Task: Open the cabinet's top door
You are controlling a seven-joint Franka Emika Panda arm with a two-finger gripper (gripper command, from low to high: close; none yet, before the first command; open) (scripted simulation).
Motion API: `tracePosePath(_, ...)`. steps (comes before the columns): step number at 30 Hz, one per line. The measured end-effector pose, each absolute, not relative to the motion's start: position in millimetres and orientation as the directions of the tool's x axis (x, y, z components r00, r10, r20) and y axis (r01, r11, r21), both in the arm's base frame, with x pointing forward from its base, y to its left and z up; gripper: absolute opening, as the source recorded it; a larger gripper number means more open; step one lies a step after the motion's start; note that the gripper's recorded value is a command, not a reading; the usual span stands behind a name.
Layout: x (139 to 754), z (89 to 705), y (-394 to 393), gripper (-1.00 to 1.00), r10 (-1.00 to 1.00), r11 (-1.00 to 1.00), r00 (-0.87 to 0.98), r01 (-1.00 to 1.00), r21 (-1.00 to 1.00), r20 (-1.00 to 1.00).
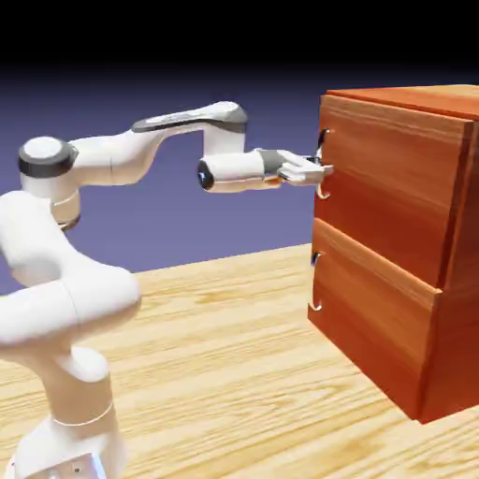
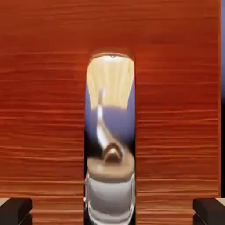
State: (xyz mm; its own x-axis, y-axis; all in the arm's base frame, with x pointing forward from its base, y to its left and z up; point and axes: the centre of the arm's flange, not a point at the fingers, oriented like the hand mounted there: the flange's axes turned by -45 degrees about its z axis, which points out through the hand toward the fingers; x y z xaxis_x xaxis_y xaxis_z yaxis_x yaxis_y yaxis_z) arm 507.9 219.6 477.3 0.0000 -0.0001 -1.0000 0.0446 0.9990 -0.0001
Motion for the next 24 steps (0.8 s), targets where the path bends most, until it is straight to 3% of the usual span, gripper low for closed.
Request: tracePosePath(24, 366.6, 477.4, 136.8, -1.0, -0.001, 0.935, 0.0, -0.355, -0.001, -1.0)
